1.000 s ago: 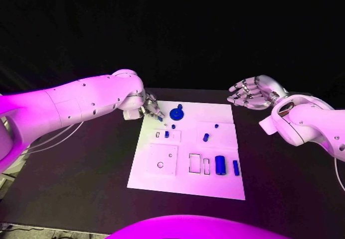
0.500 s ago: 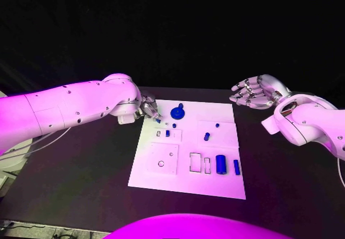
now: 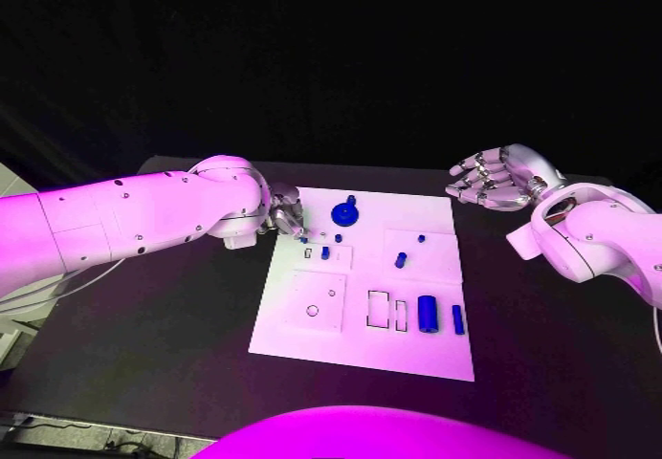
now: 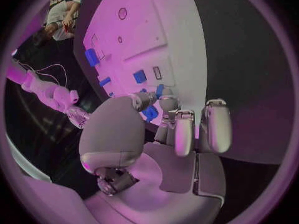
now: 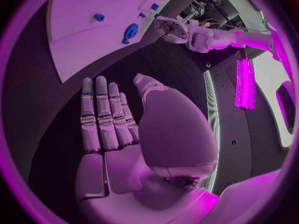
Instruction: Assemble the parts on the task board
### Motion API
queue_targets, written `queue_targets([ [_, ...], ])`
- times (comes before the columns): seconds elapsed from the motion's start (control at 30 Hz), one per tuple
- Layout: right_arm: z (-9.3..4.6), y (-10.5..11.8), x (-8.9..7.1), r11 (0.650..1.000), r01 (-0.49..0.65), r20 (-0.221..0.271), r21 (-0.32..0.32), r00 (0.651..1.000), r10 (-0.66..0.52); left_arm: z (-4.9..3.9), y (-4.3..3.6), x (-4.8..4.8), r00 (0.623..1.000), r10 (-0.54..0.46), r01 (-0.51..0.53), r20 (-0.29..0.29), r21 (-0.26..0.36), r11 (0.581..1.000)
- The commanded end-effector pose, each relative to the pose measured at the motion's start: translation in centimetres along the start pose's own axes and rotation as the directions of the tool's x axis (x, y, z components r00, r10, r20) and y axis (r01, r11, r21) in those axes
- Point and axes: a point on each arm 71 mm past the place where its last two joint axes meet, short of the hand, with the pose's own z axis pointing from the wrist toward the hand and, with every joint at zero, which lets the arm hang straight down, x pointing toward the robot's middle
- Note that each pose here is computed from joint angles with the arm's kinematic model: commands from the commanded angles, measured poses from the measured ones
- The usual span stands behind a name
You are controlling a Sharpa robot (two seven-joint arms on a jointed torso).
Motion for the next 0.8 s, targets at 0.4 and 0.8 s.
queue_targets([
  [0.4, 0.0, 0.0, 0.2, 1.000, -0.001, -0.014, -0.006, 1.000, 0.001, -0.50, -0.50, 0.95, 1.000, 0.016, -0.017, 0.011, 0.024, 1.000],
  [0.8, -0.1, -0.1, 0.1, 1.000, -0.001, -0.014, -0.004, 1.000, 0.001, -0.99, -0.51, 1.42, 1.000, 0.028, -0.028, 0.000, 0.027, 0.999],
])
